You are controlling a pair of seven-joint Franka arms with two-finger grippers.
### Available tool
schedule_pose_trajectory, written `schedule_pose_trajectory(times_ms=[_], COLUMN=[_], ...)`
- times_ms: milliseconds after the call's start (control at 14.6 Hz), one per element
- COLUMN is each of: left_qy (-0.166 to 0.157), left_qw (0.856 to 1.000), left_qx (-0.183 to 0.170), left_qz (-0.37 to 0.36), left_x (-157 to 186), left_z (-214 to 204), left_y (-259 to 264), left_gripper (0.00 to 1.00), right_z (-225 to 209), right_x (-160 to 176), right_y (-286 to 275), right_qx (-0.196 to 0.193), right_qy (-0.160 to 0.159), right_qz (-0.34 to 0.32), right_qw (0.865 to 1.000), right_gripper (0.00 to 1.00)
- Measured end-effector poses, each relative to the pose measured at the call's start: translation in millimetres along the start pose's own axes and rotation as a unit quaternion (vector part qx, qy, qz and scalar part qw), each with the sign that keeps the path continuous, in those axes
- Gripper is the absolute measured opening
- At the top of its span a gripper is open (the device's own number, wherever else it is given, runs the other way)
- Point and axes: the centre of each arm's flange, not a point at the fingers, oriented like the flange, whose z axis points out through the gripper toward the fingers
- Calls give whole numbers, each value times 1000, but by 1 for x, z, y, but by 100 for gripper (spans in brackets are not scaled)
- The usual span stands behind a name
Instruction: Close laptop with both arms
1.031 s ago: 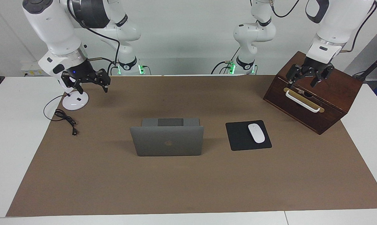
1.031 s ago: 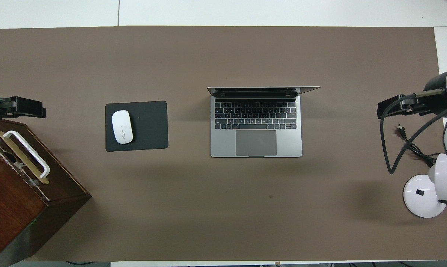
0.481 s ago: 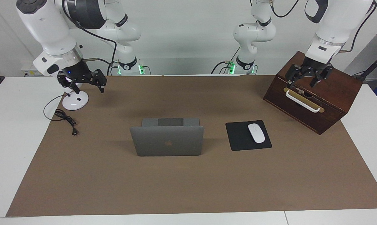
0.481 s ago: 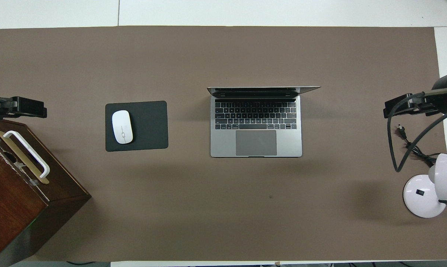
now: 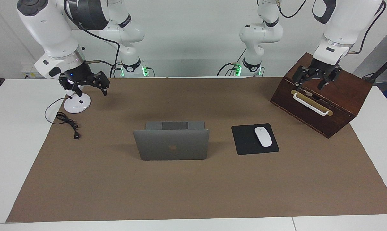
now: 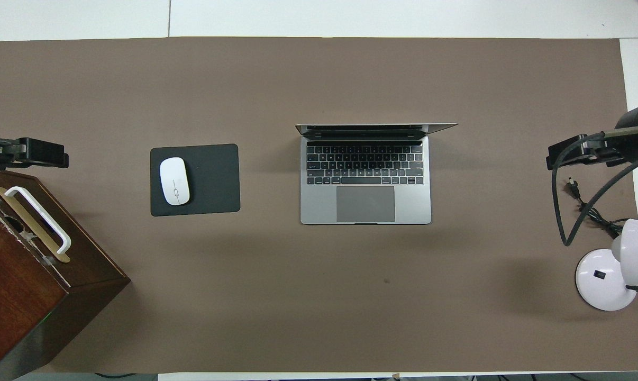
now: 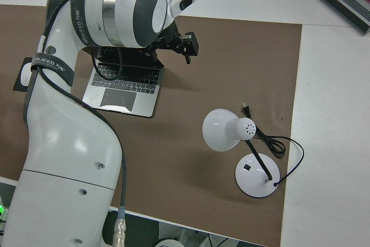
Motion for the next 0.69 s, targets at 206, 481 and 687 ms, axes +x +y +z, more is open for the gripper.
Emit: schedule_pose_trajectory(times_ms=[206,481,687], left_qy=[12,20,43], left_qw=[1000,1000,999], left_qx=[0,-1,-1], left_qz=[1,1,1], left_x=[3,5,10], left_z=[1,4,3], left_y=[1,1,2], left_gripper=[86,38,2], right_z=[1,1,-1], right_x=[-1,-1,0], right_y=[-1,-14,-18], right_qx=[0,1,10], right_qy=[-4,-3,3], right_qz=[-1,-24,-49], right_qw=[1000,1000,999], right_gripper=[100,100,100])
